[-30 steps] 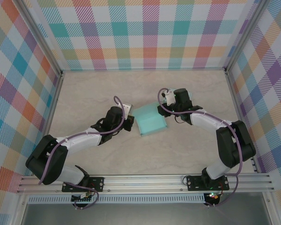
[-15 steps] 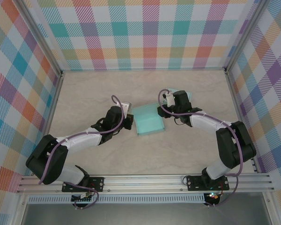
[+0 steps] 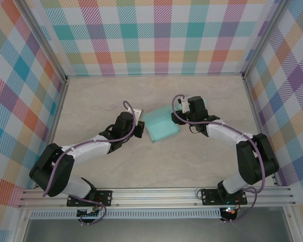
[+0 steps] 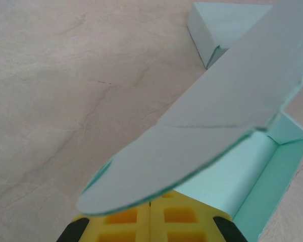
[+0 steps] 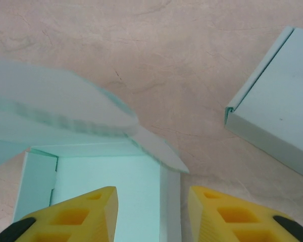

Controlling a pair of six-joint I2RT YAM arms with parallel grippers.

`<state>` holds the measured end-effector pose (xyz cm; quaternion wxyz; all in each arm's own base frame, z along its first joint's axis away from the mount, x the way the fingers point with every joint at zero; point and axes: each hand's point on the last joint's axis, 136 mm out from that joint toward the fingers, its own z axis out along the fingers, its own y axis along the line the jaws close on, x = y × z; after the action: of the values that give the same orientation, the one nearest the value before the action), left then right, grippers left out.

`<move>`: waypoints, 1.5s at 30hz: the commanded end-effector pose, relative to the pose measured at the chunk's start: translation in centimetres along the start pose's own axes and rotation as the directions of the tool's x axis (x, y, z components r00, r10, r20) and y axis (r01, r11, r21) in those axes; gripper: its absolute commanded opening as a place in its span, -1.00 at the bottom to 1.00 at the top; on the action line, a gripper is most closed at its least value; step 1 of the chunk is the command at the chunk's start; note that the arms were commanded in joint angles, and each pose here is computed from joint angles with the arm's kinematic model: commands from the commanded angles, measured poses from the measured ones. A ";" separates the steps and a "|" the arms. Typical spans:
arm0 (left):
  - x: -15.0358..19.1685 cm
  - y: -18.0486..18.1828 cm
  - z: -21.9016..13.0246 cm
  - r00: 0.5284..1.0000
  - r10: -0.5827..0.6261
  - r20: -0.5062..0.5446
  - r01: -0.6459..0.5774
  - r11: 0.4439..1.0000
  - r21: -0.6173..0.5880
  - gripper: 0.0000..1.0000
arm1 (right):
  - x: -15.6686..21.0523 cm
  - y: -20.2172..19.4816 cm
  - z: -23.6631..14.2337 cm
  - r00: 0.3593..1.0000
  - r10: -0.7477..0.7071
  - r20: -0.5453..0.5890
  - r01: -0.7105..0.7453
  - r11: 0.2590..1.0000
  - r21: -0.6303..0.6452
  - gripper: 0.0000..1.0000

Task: Fold the paper box

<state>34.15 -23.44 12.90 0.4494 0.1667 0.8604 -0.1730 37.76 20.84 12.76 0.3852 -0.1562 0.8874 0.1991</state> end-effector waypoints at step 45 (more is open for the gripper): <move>-1.6 -3.2 4.1 0.954 -0.297 0.036 0.299 0.948 -0.110 -1.00 | -0.1 4.4 2.3 0.991 -0.102 0.083 0.093 0.990 0.107 -0.84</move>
<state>36.94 -25.60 11.94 0.4411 0.0175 0.8850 -0.1479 39.21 22.68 11.93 0.4359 -0.1365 0.8843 0.0964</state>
